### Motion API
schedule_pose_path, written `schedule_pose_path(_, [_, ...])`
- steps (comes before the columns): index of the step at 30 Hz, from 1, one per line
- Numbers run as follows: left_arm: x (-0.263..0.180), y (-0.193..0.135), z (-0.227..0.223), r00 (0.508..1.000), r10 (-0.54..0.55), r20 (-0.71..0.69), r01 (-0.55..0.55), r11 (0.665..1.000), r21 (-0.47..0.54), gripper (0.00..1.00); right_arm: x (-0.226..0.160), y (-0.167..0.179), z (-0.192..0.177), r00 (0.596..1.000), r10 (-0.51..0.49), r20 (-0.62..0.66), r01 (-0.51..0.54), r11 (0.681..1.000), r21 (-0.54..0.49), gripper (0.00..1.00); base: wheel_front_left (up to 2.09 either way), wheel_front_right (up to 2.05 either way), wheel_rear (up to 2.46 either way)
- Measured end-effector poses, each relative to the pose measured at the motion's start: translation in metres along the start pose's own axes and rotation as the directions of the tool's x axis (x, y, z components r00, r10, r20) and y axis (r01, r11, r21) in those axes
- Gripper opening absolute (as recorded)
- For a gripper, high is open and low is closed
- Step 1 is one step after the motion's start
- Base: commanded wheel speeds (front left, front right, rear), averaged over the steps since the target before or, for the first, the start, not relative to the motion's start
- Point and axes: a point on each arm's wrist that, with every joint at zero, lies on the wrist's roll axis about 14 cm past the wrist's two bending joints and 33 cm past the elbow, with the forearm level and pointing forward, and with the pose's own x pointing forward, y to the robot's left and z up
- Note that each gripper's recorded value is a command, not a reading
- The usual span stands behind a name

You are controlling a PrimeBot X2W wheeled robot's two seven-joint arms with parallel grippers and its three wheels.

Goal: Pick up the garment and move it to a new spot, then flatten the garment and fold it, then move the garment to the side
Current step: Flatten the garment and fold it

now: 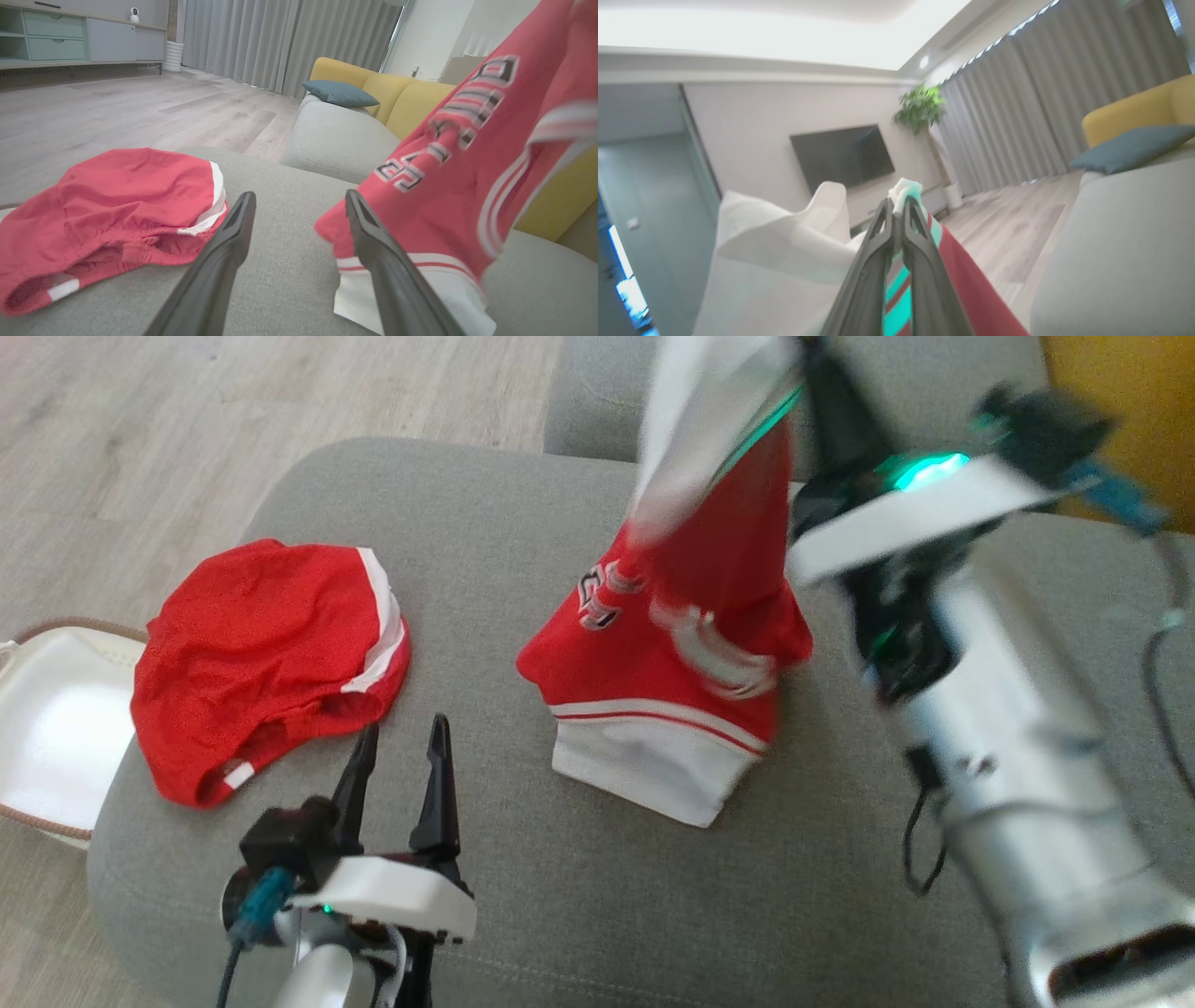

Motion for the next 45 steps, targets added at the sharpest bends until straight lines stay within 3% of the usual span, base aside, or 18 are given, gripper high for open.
schedule_pose_path(3, [-0.008,0.003,-0.004,1.0,0.012,-0.011,-0.012,1.0,-0.004,1.0,0.008,-0.025,0.044,0.986,-0.077,0.149,0.078,0.997,0.002,0.0,0.0,0.0,0.0])
schedule_pose_path(6, [-0.007,0.003,-0.004,1.0,0.017,-0.01,-0.017,1.0,-0.004,1.0,0.0,-0.053,0.061,0.965,-0.162,0.208,0.163,0.986,0.011,0.0,0.0,0.0,0.0])
schedule_pose_path(10, [-0.002,-0.003,-0.004,1.0,-0.002,-0.012,0.002,1.0,-0.007,1.0,-0.022,-0.083,0.056,0.947,-0.243,0.212,0.254,0.967,-0.026,0.0,0.0,0.0,0.0])
schedule_pose_path(14, [0.003,-0.011,-0.009,0.999,-0.03,-0.026,0.03,1.0,-0.01,1.0,-0.056,-0.105,0.02,0.934,-0.332,0.133,0.33,0.943,0.04,0.0,0.0,0.0,0.0])
schedule_pose_path(18, [0.007,-0.02,-0.014,0.998,-0.056,-0.041,0.056,0.998,-0.012,1.0,-0.067,-0.084,-0.025,0.959,-0.282,0.011,0.281,0.958,0.063,0.0,0.0,0.0,0.0])
schedule_pose_path(23, [0.006,-0.023,-0.02,0.996,-0.068,-0.058,0.068,0.998,-0.011,1.0,-0.056,-0.04,-0.042,0.987,-0.159,-0.036,0.163,0.973,0.163,0.0,0.0,0.0,0.0])
schedule_pose_path(26, [0.004,-0.021,-0.021,0.996,-0.061,-0.064,0.061,0.998,-0.009,1.0,-0.053,-0.021,-0.063,0.99,-0.097,-0.102,0.111,0.984,0.143,0.0,0.0,0.0,0.0])
schedule_pose_path(28, [0.003,-0.018,-0.021,0.997,-0.052,-0.063,0.052,0.999,-0.007,1.0,-0.059,-0.022,-0.085,0.98,-0.099,-0.174,0.12,0.986,0.115,1.0,0.0,0.0,0.0])
schedule_pose_path(32, [0.004,-0.015,-0.022,0.997,-0.041,-0.067,0.04,0.999,-0.005,1.0,-0.08,-0.038,-0.123,0.943,-0.144,-0.298,0.166,0.985,0.047,1.0,0.0,0.0,0.0])
schedule_pose_path(37, [0.007,-0.017,-0.024,0.996,-0.049,-0.072,0.049,0.999,-0.007,1.0,-0.107,-0.062,-0.139,0.908,-0.221,-0.356,0.227,0.974,-0.025,1.0,0.0,0.0,0.0])
schedule_pose_path(45, [0.011,-0.028,-0.021,0.995,-0.082,-0.061,0.081,0.997,-0.014,1.0,-0.136,-0.115,-0.102,0.887,-0.395,-0.238,0.358,0.915,-0.183,1.0,0.0,0.0,0.0])
